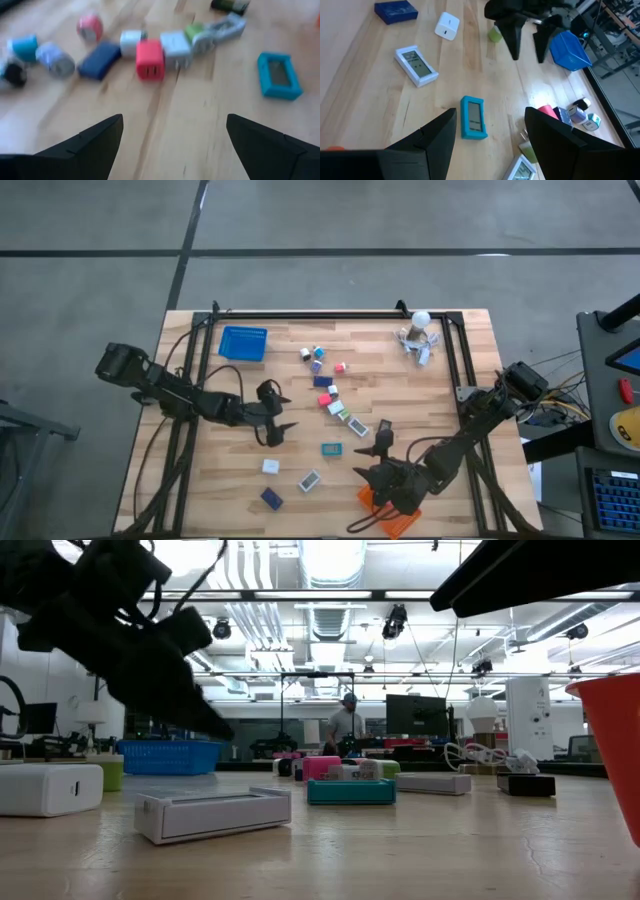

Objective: Pick & Place Office items
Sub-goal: Put the left green charger adapter into the orange bin

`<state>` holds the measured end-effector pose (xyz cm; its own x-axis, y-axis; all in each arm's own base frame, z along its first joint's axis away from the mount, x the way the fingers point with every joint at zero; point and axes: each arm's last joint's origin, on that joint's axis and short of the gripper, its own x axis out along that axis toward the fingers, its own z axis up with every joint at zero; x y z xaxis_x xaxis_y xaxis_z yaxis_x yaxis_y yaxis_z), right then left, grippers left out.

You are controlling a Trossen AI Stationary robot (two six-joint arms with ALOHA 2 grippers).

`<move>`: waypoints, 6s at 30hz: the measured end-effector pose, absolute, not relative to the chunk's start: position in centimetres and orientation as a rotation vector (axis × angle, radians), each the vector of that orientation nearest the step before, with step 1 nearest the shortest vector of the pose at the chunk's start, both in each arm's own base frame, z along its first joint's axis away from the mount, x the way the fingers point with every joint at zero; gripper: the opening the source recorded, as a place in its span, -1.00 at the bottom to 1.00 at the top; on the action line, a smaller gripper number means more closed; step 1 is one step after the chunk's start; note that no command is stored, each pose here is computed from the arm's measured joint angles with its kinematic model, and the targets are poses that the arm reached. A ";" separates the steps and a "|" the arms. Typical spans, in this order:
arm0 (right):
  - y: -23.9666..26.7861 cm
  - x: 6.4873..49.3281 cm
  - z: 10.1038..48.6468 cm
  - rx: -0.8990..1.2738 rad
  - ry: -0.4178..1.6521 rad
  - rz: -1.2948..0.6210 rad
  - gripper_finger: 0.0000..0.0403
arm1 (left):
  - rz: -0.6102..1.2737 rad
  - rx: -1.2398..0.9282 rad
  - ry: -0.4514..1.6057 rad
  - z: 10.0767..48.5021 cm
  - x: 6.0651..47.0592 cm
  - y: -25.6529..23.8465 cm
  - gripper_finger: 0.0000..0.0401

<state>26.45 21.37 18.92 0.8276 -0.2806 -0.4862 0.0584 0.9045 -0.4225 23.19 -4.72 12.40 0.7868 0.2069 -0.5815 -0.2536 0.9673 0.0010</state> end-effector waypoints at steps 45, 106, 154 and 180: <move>21.4 26.0 18.4 -0.366 0.648 -0.122 0.13 | 0.389 -0.204 1.237 16.2 19.7 -8.2 0.78; 21.4 26.0 18.4 -0.360 0.649 -0.120 0.13 | 0.327 -0.190 1.230 14.5 19.6 -7.0 0.31; 21.4 26.0 18.3 -0.327 0.654 -0.112 0.13 | 0.363 -0.079 1.125 15.2 20.1 -6.6 -0.36; 14.7 25.4 16.0 -0.108 -0.043 0.078 0.13 | -0.025 0.117 0.027 17.3 20.0 -8.5 -0.36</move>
<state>25.35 14.70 15.98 0.9961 0.0798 0.0390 -0.0751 0.9911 -0.1098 19.96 -8.51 17.32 0.9993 -0.0235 -0.0282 0.0266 0.9928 0.1168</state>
